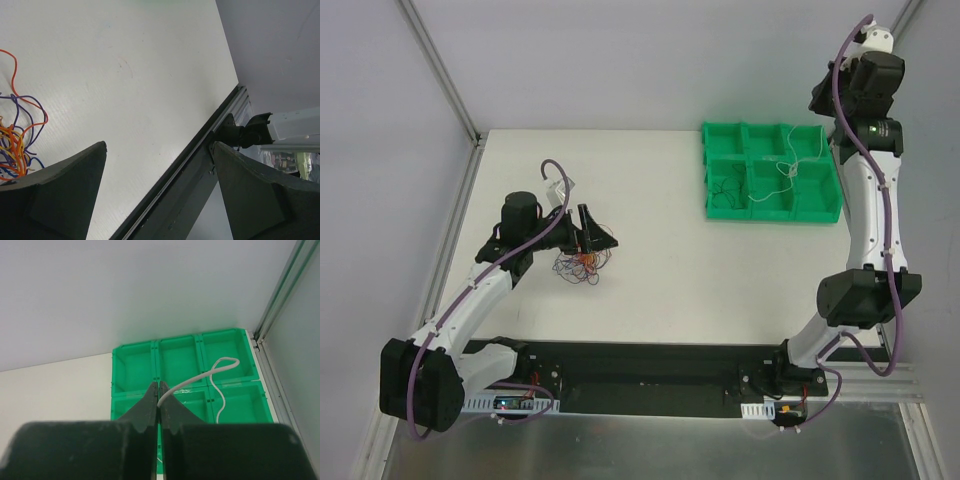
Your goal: Untangle the cables
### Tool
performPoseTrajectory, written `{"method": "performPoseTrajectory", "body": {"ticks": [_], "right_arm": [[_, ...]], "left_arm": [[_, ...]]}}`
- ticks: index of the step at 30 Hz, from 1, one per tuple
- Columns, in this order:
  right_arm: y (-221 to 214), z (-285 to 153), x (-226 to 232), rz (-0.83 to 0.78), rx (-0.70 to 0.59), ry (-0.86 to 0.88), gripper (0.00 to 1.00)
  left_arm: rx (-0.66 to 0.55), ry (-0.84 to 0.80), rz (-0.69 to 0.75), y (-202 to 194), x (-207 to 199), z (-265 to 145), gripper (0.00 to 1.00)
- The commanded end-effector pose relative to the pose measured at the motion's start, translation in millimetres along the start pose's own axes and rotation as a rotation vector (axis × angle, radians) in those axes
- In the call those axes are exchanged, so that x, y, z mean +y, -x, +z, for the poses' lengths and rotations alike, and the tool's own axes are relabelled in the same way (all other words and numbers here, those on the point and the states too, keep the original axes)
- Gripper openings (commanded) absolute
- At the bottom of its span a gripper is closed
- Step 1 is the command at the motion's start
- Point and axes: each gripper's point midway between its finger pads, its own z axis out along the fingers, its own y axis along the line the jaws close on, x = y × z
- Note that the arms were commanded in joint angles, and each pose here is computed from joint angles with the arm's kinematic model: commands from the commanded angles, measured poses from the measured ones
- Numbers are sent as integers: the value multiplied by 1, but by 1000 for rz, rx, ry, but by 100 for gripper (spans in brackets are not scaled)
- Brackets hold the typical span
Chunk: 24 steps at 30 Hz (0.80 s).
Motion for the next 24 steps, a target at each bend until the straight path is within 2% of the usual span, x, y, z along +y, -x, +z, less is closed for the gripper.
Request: {"method": "performPoseTrajectory", "body": {"ticks": [1, 12, 17, 24], "right_arm": [[37, -3, 1, -28, -113, 9, 0], [-24, 54, -15, -100, -51, -8, 0], [-59, 82, -19, -100, 44, -4, 0], [-131, 82, -15, 16, 193, 23, 0]], "left_arm": [[-16, -58, 59, 12, -18, -2, 87], [-15, -61, 58, 8, -21, -5, 87], [-20, -56, 54, 8, -21, -7, 87], [-16, -54, 47, 5, -20, -7, 87]]}}
